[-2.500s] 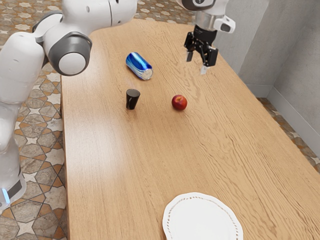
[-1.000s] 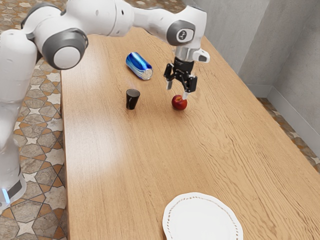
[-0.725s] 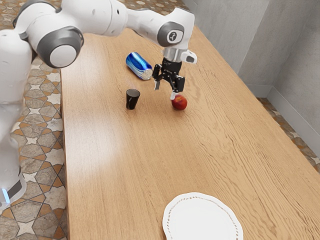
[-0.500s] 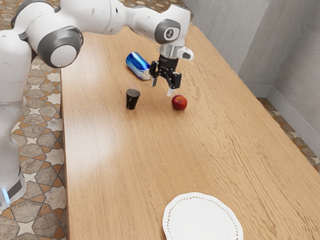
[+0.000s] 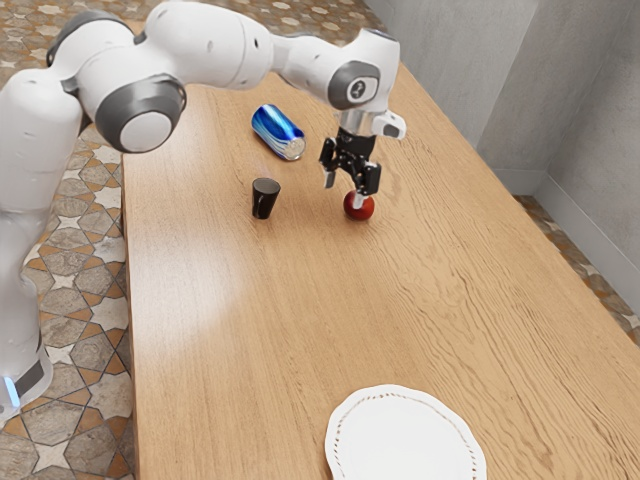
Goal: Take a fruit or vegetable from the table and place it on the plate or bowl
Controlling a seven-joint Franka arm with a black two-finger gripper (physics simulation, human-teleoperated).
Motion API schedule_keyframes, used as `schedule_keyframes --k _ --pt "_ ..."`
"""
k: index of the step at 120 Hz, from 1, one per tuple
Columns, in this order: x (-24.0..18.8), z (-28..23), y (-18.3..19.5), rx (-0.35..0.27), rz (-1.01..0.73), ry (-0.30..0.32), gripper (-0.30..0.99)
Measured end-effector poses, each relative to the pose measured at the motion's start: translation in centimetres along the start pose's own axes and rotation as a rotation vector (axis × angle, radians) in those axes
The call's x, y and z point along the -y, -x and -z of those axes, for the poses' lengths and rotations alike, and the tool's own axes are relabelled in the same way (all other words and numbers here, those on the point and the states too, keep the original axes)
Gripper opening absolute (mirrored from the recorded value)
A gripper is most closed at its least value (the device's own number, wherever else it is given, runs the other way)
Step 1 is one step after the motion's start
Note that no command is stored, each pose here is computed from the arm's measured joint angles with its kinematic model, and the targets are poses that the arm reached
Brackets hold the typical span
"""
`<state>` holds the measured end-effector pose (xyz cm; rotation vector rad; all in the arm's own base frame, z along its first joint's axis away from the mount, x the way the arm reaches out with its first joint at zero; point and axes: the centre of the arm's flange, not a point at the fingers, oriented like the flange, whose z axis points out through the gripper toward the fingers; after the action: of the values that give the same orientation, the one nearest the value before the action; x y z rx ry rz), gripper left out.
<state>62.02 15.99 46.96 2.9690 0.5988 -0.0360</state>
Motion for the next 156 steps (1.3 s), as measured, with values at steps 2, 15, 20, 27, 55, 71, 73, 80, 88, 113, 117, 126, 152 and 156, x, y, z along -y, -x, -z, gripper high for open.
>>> schedule_keyframes --k 2,15,20,27,55,71,73,80,88,113,117,126,152,156 --pt "0.0 0.0 0.0 -0.002 -0.001 0.000 0.69" --pt "-0.1 -0.7 -0.4 -0.010 -0.002 0.003 0.69" --pt "-0.1 -0.8 -0.6 -0.016 -0.002 0.006 0.69" --pt "0.4 -1.0 -0.8 -0.021 0.005 0.008 0.69" --pt "3.6 -1.9 -2.0 -0.037 0.046 0.003 0.69" --pt "3.5 -1.2 -4.2 -0.075 0.022 0.018 0.69" --pt "3.3 -1.0 -4.3 -0.080 0.018 0.020 0.69" --pt "3.1 -0.6 -4.6 -0.089 0.009 0.024 0.69" --pt "2.8 -0.6 -4.7 -0.090 -0.001 0.028 0.69" --pt "2.0 -1.1 -4.5 -0.074 -0.019 0.036 0.69" --pt "1.9 -1.2 -4.5 -0.072 -0.022 0.037 0.69" --pt "1.5 -1.6 -4.5 -0.065 -0.029 0.038 0.69" --pt "1.0 -2.6 -4.5 -0.047 -0.040 0.035 0.69" --pt "1.1 -2.6 -4.5 -0.047 -0.041 0.034 0.69"
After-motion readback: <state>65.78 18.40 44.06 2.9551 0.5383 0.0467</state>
